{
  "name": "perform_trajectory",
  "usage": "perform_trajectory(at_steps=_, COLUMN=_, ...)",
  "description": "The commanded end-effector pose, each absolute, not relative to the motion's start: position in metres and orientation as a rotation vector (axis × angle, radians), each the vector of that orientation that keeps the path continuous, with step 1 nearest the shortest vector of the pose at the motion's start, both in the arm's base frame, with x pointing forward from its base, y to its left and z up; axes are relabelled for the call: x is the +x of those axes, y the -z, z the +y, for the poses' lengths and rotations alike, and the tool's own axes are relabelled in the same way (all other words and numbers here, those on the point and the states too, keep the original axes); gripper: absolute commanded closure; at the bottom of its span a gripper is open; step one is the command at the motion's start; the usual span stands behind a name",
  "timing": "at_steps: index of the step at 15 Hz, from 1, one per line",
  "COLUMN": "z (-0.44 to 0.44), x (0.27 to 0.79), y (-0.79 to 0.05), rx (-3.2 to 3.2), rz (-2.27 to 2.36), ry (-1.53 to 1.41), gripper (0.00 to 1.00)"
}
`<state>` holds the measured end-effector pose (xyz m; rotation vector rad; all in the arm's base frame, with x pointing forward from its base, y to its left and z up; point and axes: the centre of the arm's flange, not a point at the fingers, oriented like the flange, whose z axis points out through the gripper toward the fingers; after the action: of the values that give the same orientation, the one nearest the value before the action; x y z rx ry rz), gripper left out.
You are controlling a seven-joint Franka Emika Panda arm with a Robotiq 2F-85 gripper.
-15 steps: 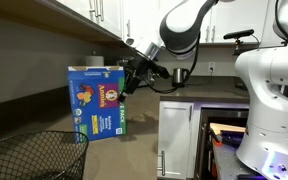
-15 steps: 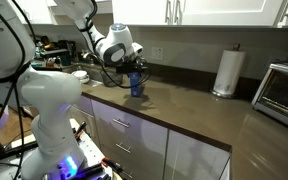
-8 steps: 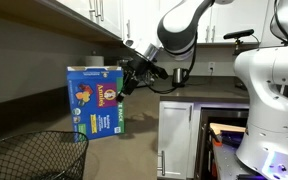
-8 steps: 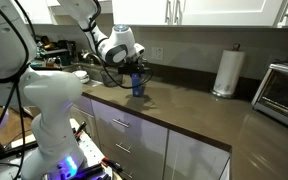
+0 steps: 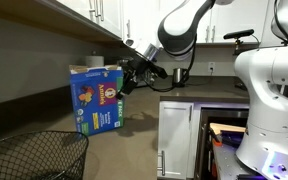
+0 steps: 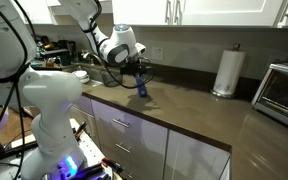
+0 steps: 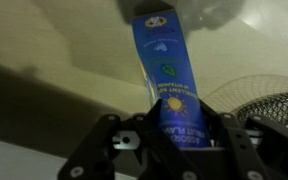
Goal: Flip the box anticlockwise
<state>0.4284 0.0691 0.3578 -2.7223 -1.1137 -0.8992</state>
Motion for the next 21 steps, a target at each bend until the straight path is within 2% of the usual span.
perform_trajectory(at_steps=1, z=0.068, x=0.428, y=-0.366, rx=-2.778, rz=-1.199, ry=0.870, gripper=0.75)
perform_trajectory(at_steps=2, z=0.067, x=0.427, y=-0.368, rx=-2.787, rz=-1.218, ry=0.861, gripper=0.79)
perform_trajectory(at_steps=5, z=0.067, x=0.426, y=-0.376, rx=-2.816, rz=-1.265, ry=0.835, gripper=0.72)
perform_trajectory(at_steps=8, z=0.067, x=0.426, y=-0.386, rx=-2.857, rz=-1.285, ry=0.761, gripper=0.63)
perform_trajectory(at_steps=9, z=0.067, x=0.426, y=-0.388, rx=-2.873, rz=-1.284, ry=0.730, gripper=0.54)
perform_trajectory(at_steps=10, z=0.066, x=0.425, y=-0.391, rx=-2.890, rz=-1.286, ry=0.704, gripper=0.58)
perform_trajectory(at_steps=11, z=0.066, x=0.425, y=-0.394, rx=-2.904, rz=-1.286, ry=0.678, gripper=0.57)
perform_trajectory(at_steps=17, z=0.068, x=0.419, y=-0.408, rx=-2.983, rz=-1.307, ry=0.548, gripper=0.74)
perform_trajectory(at_steps=21, z=0.073, x=0.413, y=-0.410, rx=-3.009, rz=-1.369, ry=0.446, gripper=0.66)
